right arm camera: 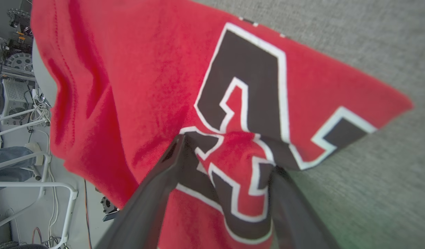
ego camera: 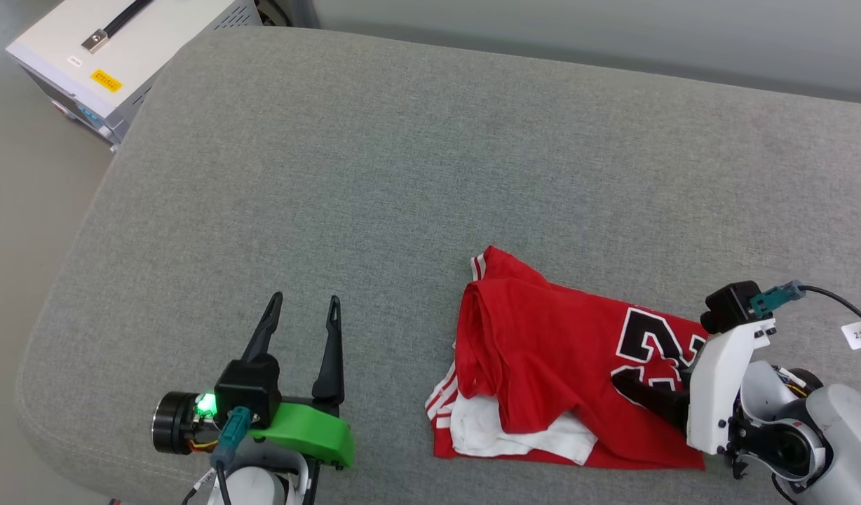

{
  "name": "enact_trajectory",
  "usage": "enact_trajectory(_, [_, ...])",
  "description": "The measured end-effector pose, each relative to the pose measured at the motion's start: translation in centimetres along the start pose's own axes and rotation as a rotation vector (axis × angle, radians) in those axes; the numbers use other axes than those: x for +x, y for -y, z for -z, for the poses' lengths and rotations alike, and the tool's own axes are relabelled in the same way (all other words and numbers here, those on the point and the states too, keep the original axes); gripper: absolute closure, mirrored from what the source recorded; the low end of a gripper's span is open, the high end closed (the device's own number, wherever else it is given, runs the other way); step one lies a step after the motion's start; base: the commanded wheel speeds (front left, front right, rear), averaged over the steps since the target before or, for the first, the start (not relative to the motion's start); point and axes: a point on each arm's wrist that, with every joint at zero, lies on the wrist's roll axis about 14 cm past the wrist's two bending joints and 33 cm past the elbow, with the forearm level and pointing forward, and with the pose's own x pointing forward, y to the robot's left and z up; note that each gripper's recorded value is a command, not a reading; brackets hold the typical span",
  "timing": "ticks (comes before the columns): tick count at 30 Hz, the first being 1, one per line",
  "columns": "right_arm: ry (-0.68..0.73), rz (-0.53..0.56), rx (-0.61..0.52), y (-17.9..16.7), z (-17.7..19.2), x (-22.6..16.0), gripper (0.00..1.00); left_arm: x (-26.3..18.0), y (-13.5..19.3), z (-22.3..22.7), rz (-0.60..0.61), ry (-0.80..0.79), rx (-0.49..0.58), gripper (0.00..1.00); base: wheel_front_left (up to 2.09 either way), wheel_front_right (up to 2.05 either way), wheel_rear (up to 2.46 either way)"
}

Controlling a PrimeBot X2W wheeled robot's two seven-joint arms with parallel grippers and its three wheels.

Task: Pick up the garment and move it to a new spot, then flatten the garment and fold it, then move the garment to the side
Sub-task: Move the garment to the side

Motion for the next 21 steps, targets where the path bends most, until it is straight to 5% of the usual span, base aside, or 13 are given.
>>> enact_trajectory(1, [0.001,-0.003,-0.013,-0.2,-0.1,0.0,1.0,0.0,0.0,0.0,0.001,0.001,0.0,0.0,0.0,0.0,0.0])
enact_trajectory(12, [0.169,0.016,-0.234,-1.9,-3.7,-2.0,1.0,-0.2,0.4,-0.8,0.009,0.025,-0.011,0.0,0.0,0.0,0.0])
enact_trajectory(21, [0.29,0.212,-0.436,1.5,-7.3,-9.0,1.0,0.5,2.6,-1.3,0.07,0.047,-0.026,0.0,0.0,0.0,0.0])
